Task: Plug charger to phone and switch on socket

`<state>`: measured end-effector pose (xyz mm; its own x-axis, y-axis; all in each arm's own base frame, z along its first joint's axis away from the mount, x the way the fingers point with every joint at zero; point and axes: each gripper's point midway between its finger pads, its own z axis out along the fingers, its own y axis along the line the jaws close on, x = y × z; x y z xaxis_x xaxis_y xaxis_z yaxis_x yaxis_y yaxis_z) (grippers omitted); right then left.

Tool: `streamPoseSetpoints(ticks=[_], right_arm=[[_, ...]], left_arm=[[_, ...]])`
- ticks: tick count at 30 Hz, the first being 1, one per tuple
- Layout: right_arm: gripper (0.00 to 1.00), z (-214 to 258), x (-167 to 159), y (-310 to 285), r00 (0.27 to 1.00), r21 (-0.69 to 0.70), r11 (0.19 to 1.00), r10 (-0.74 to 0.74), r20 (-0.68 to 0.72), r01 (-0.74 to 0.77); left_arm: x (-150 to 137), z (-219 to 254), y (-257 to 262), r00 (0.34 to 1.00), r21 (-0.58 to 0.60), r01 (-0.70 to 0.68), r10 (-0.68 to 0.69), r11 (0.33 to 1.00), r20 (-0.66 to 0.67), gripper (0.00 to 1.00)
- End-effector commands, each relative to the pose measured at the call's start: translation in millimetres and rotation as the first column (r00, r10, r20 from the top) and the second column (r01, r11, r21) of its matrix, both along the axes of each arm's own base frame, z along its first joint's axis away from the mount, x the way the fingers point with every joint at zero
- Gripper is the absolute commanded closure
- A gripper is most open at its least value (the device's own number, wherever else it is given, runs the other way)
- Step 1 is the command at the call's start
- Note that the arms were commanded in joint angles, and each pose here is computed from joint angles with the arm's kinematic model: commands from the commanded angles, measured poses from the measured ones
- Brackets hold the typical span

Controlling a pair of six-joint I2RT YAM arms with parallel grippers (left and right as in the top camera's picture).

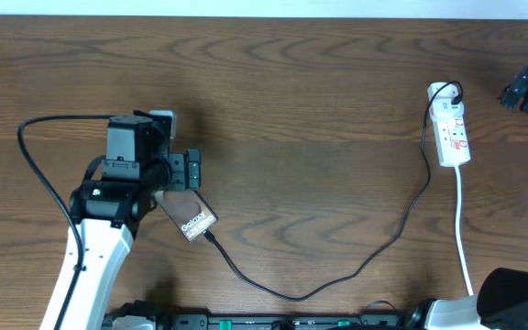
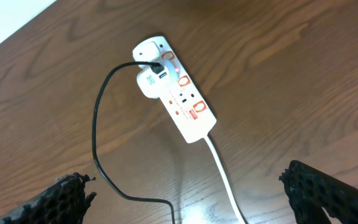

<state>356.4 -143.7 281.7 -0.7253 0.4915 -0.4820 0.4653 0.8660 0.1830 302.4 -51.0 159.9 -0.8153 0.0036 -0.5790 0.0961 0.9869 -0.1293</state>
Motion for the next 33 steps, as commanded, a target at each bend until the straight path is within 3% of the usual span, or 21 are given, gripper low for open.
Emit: streamPoseSetpoints(ticks=[1, 5, 9, 15, 19, 25, 33], right_arm=[[0.01, 5, 0, 3, 1.000, 0.006, 1.000, -0.006, 0.015, 0.006], [0.01, 5, 0, 3, 1.000, 0.006, 1.000, -0.006, 0.016, 0.006], [0.01, 5, 0, 3, 1.000, 0.006, 1.000, -0.006, 0.015, 0.006], [0.01, 5, 0, 3, 1.000, 0.006, 1.000, -0.006, 0.015, 0.006], [0.01, 5, 0, 3, 1.000, 0.006, 1.000, -0.006, 0.016, 0.006], [0.01, 5, 0, 3, 1.000, 0.006, 1.000, -0.006, 0.016, 0.006], [0.01, 5, 0, 3, 1.000, 0.006, 1.000, -0.006, 0.016, 0.006]], left_arm=[[-16, 19, 2, 1.000, 0.005, 0.000, 0.000, 1.000, 0.030, 0.06], [-35, 28, 5, 0.994, -0.003, 0.000, 0.000, 1.000, 0.110, 0.06], [-35, 49, 5, 0.952, -0.026, 0.003, 0.005, 1.000, 0.306, 0.07], [-38, 78, 5, 0.774, -0.059, 0.022, 0.020, 0.998, 0.633, 0.06], [-47, 81, 7, 0.652, -0.043, 0.035, 0.010, 0.998, 0.758, 0.06], [-57, 72, 14, 0.519, -0.052, 0.022, 0.033, 0.998, 0.854, 0.06], [-60, 45, 21, 0.478, -0.048, -0.004, 0.044, 0.999, 0.877, 0.06]])
